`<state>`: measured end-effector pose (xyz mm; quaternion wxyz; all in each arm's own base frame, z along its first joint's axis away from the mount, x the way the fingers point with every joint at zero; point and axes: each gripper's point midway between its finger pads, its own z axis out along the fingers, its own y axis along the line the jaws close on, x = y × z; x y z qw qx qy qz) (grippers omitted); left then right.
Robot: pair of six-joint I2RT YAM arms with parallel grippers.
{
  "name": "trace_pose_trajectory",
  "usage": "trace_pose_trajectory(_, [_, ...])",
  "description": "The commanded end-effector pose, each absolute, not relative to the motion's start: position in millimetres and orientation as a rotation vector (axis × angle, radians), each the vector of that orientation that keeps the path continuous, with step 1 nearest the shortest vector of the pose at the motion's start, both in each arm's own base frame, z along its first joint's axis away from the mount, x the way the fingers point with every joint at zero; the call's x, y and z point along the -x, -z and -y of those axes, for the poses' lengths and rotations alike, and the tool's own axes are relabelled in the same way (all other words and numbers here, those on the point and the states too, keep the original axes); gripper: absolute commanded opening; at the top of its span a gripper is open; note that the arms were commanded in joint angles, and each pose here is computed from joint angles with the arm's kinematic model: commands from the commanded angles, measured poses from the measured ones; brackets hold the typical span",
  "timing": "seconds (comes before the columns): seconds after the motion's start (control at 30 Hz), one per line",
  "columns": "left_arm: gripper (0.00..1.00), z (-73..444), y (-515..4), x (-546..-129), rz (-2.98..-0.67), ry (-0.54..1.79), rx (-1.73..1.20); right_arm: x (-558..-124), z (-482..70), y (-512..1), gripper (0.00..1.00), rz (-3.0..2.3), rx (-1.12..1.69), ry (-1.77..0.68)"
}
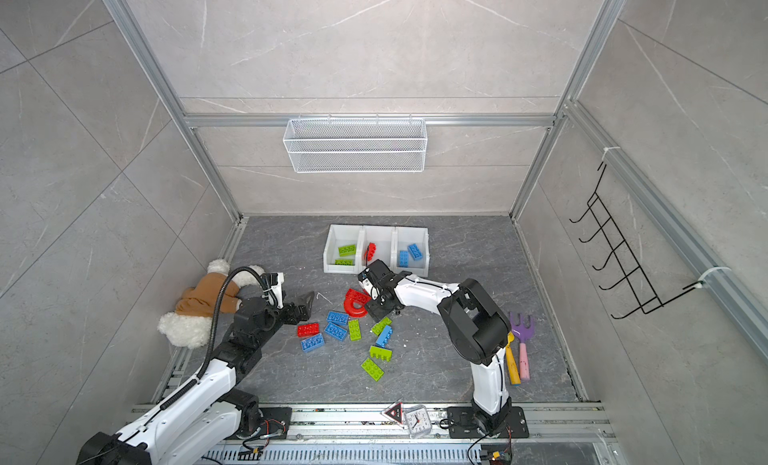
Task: Sort the legos into containers by color
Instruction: 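Lower and close the right gripper on a red brick, then carry the red brick to the middle compartment and release it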
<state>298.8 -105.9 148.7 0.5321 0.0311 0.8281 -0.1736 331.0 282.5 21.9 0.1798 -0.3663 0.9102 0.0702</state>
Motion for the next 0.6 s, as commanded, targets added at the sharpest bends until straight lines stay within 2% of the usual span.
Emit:
trace_pose_trajectory(0.0, [1.00,106.4,-174.1,-306.0,-1.911,0.418,-0.068,-342.9,-278.2,-47.4,0.62,-2.532,0.925,-0.250])
trace_pose_trajectory(0.27, [1.00,105.2,-174.7,-305.2,-1.909,0.413,-0.064,-364.1,-270.0,-95.6,0.61,-2.445,0.770,-0.338])
trace_pose_trajectory(0.57, [1.00,104.9,-173.6,-305.5,-1.910,0.409,-0.064,-425.2,-265.3,-137.2,0.60,-2.400,0.567,-0.360])
